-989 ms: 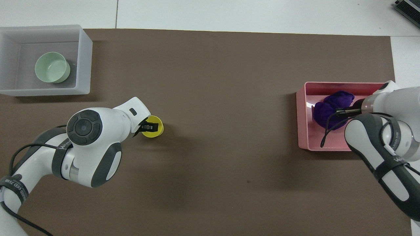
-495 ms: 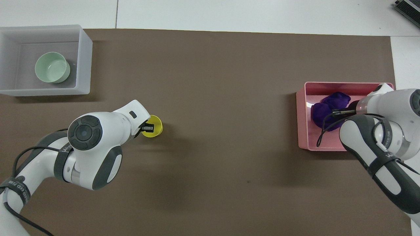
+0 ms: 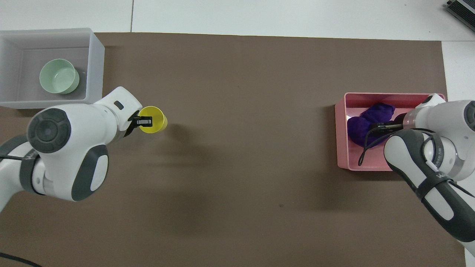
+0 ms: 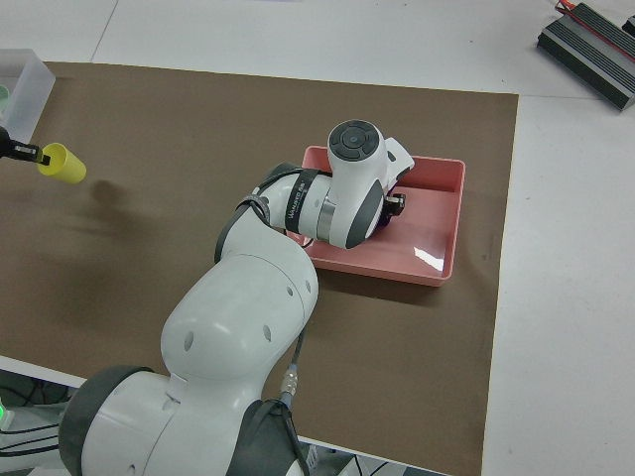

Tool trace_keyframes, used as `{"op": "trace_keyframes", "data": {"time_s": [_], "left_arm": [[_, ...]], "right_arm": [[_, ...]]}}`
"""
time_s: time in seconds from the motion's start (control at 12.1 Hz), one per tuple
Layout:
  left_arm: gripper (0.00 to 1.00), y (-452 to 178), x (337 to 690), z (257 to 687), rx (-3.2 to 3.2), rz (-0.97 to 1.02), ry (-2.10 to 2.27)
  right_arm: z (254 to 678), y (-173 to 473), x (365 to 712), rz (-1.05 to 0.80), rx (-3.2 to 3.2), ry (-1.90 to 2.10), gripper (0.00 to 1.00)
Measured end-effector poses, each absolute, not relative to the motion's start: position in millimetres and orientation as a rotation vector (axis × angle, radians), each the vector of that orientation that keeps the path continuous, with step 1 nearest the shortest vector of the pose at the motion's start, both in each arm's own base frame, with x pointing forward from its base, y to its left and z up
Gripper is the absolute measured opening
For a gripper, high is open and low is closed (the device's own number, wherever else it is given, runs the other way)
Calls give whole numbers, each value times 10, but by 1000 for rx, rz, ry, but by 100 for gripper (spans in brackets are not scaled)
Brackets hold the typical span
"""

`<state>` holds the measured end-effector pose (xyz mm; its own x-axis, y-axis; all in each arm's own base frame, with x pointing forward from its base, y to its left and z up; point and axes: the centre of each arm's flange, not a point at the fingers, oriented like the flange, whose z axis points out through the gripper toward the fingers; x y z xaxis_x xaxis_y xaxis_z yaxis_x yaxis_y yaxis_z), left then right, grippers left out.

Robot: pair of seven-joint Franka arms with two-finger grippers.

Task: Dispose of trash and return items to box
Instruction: 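Place the yellow cup into the bowl in the white box with the left gripper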

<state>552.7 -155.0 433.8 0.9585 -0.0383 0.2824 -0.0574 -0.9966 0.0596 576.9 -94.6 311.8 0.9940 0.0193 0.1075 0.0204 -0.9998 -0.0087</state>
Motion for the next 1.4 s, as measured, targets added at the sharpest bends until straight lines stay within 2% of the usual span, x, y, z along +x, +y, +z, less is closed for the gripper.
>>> {"op": "trace_keyframes", "data": {"time_s": [0.08,0.16,0.49,0.74,1.07,1.4], "left_arm": [[3,-1334,5682,4529,3039,484,-51],[3,-1095,5828,4679,3039,526,-24],[3,-100,6331,4940,3080,554,41],[3,607,6561,4945,3078,566,179],[3,1174,6787,4768,3061,530,280],[3,1523,6997,4386,2985,470,392]], "right_arm": [[3168,-930,5794,-185,-3127,-37,92],[3259,-899,5827,-209,-3127,-46,100],[3777,-628,5905,-232,-3113,-57,100],[4079,-227,5874,-195,-3105,20,100],[4796,123,5816,-139,-3130,97,100],[5608,69,5780,-117,-3131,122,100]]}}
